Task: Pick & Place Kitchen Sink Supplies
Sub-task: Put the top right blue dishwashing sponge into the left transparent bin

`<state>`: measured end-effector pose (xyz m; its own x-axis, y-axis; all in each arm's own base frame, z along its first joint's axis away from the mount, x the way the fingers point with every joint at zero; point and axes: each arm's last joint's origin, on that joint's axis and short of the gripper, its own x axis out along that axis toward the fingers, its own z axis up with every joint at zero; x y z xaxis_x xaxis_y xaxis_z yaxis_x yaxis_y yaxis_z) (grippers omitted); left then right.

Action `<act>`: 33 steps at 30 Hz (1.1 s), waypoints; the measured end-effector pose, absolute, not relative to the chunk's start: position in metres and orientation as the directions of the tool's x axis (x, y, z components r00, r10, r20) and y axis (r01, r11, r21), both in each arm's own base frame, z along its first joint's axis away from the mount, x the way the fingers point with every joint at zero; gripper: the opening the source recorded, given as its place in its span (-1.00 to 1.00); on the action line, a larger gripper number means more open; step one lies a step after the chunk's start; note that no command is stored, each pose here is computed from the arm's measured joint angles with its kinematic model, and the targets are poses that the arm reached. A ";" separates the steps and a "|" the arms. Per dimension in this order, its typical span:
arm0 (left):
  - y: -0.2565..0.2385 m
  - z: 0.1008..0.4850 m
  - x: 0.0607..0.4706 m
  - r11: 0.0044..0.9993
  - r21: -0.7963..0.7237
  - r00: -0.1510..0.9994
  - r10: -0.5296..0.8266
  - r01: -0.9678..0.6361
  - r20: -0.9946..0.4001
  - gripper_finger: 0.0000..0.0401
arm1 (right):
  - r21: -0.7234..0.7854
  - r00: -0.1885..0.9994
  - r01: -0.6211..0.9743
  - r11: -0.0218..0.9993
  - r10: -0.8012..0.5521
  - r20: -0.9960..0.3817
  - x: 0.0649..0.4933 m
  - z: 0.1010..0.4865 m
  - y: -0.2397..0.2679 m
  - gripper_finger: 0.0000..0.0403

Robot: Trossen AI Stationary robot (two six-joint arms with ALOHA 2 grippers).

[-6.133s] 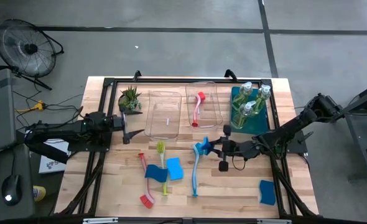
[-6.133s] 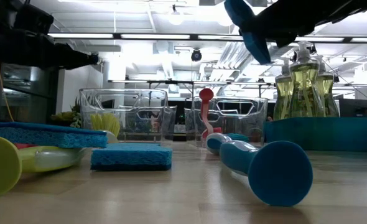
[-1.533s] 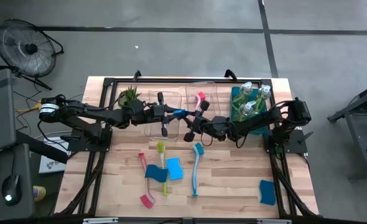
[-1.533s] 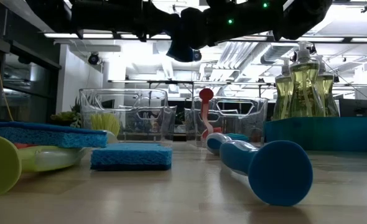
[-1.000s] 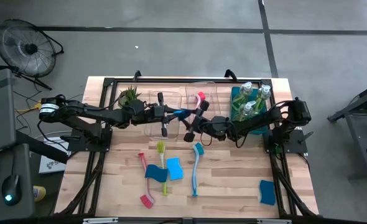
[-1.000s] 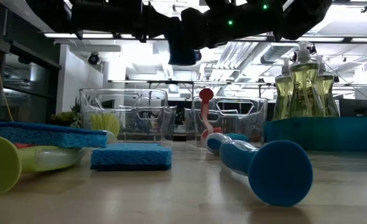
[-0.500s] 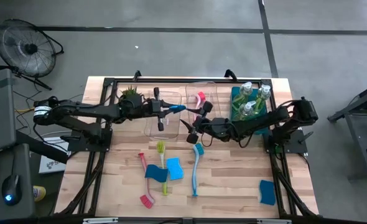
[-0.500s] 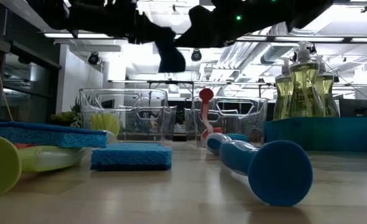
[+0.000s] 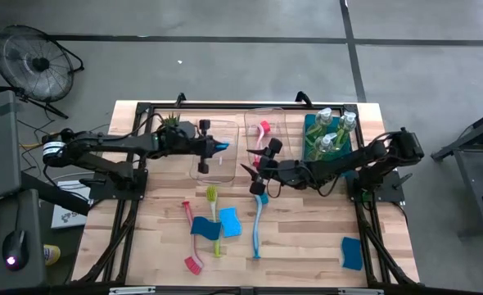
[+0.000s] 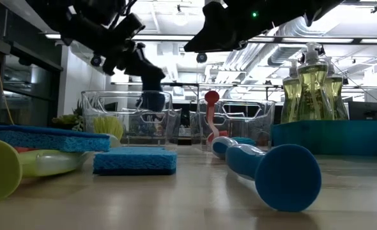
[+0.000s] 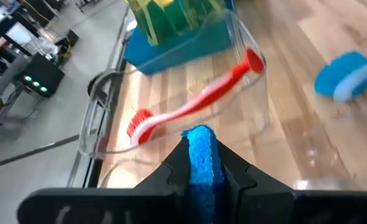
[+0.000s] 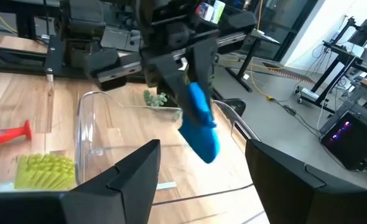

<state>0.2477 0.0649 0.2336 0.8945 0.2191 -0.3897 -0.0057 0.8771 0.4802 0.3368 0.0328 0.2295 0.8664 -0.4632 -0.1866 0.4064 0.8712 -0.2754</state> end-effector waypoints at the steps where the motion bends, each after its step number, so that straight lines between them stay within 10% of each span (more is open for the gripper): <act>1: 0.065 0.232 0.247 0.872 0.490 0.888 0.220 0.007 -0.404 -0.84 | -0.275 0.866 0.407 0.871 -0.463 -0.187 0.337 0.230 0.033 0.15; 21: 0.060 0.220 0.242 0.833 0.515 0.848 0.115 0.202 -0.518 -0.82 | -0.258 0.885 0.372 0.892 -0.424 -0.191 0.337 0.229 0.037 0.12; 33: 0.060 0.219 0.241 0.854 0.483 0.837 0.116 0.191 -0.535 -0.39 | -0.255 0.887 0.368 0.894 -0.420 -0.192 0.337 0.229 0.038 0.13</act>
